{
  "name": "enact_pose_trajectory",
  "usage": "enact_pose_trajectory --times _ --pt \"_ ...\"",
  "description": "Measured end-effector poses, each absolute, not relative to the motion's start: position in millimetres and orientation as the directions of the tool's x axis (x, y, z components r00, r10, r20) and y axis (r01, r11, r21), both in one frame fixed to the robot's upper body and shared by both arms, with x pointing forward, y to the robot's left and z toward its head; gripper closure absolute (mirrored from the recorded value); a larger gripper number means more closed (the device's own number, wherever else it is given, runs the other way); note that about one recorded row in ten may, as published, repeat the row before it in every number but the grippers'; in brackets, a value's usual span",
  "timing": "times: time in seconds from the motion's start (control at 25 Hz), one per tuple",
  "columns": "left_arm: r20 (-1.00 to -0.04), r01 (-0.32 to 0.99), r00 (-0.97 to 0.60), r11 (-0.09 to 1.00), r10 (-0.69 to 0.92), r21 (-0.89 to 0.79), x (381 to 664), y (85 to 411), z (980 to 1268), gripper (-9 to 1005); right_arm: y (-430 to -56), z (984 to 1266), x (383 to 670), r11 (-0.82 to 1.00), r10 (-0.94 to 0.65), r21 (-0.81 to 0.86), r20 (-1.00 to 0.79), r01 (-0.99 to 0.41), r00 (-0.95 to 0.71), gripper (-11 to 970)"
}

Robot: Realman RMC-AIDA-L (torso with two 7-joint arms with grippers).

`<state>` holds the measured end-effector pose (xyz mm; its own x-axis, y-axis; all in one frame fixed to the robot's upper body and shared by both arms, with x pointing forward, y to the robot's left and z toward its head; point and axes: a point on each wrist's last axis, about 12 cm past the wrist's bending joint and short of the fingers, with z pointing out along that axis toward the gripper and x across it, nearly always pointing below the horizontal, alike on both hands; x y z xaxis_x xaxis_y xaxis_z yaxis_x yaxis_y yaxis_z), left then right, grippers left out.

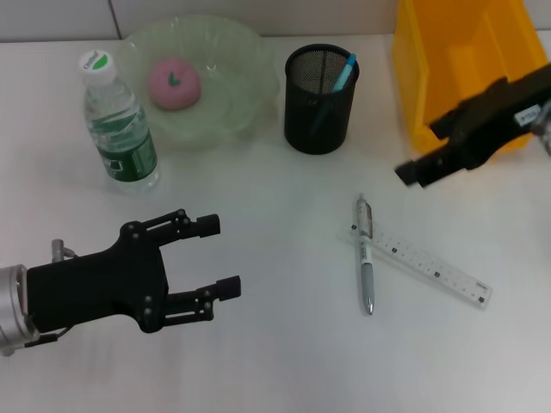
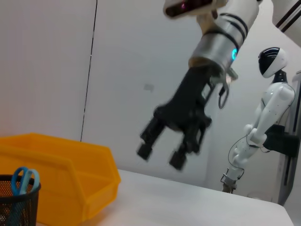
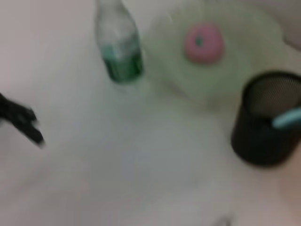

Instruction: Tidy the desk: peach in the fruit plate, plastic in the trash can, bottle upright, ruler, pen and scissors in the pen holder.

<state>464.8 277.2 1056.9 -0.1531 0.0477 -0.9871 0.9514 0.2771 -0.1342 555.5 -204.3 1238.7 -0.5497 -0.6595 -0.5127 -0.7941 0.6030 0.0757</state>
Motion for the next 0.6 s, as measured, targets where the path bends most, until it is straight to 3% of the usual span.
enact_pose_trajectory --times 0.2,0.6 --pt "-0.987 0.951 -0.153 0.280 0.049 -0.133 465.8 276.2 1056.6 194 -187.6 1206.9 561.5 0.641 -0.712 0.041 -0.341 -0.766 -0.614 132" --pt "-0.987 0.950 -0.153 0.281 0.049 -0.133 466.0 276.3 1056.7 194 -175.2 1166.2 563.9 0.627 -0.746 0.030 -0.261 -0.778 -0.612 131"
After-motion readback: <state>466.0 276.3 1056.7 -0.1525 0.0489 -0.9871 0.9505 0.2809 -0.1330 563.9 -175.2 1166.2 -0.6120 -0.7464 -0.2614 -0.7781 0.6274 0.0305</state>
